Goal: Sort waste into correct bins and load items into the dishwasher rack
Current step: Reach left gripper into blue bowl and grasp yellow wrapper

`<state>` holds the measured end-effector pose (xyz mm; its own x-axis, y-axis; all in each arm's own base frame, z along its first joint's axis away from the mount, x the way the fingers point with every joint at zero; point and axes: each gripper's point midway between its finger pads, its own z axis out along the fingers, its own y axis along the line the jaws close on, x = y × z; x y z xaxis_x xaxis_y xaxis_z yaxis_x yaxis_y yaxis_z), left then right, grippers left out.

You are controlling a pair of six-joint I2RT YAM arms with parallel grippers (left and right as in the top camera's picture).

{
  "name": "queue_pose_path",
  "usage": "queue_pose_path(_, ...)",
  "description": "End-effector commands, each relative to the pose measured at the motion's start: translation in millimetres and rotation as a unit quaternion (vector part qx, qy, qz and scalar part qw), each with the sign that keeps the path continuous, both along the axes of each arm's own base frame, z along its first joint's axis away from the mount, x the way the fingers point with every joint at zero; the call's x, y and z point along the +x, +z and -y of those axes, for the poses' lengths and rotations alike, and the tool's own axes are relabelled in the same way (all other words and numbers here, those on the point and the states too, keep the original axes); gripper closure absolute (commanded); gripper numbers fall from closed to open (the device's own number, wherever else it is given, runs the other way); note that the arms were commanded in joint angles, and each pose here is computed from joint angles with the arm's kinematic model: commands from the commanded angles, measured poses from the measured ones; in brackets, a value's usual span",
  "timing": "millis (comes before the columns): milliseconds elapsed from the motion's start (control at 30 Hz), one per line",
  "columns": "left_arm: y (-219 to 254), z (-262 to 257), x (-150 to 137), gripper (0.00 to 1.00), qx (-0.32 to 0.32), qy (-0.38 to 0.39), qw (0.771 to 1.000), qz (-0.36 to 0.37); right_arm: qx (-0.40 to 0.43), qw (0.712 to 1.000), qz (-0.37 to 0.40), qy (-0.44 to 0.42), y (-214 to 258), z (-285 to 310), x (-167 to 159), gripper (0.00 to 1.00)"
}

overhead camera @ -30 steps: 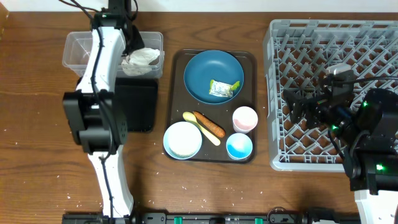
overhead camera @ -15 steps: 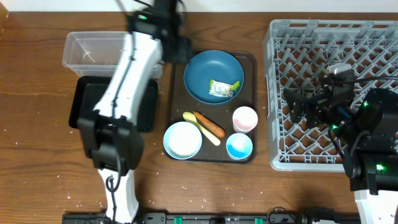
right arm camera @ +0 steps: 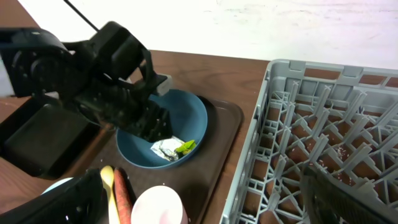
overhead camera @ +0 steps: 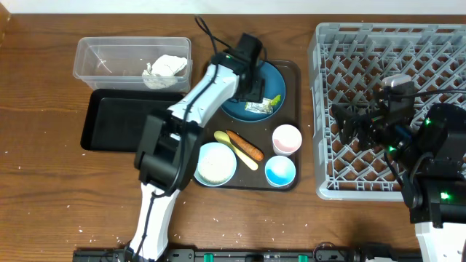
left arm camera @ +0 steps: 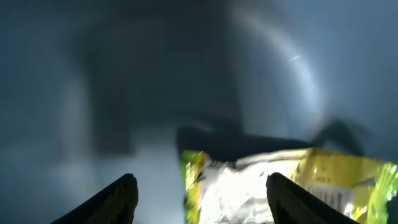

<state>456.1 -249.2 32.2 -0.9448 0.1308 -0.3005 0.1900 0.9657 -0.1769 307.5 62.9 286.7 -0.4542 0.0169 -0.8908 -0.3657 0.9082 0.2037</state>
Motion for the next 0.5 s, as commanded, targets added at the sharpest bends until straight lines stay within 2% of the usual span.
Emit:
queue_pose_path(0,-14.2,7.0,0.0,0.3,-0.002,-0.002,1.0,-0.006,-0.002,1.0,0.01,0.012,8.5,-5.3,-1.0,0.01)
queue_pose_path(67,-22.5,10.5,-1.6,0.27,0.0,-0.005,1.0,-0.01,-0.002,1.0,0.01,0.012,8.5,-5.2,-0.9,0.01)
queue_pose_path(300,-36.9,22.0,-12.8,0.28,0.006,-0.02,0.999,-0.024,-0.002,1.0,0.01,0.012,8.3,-5.2,-1.1,0.01)
queue_pose_path(367,-36.9,24.6,-14.4,0.45,0.006,-0.023,0.999,-0.024,-0.002,1.0,0.009,0.012,8.1,-5.2,-1.1,0.01)
queue_pose_path(467,-36.8,25.4,-14.9,0.76,0.006,-0.024,0.999,-0.024,-0.002,1.0,0.008,0.011,7.5,-5.2,-1.4,0.01)
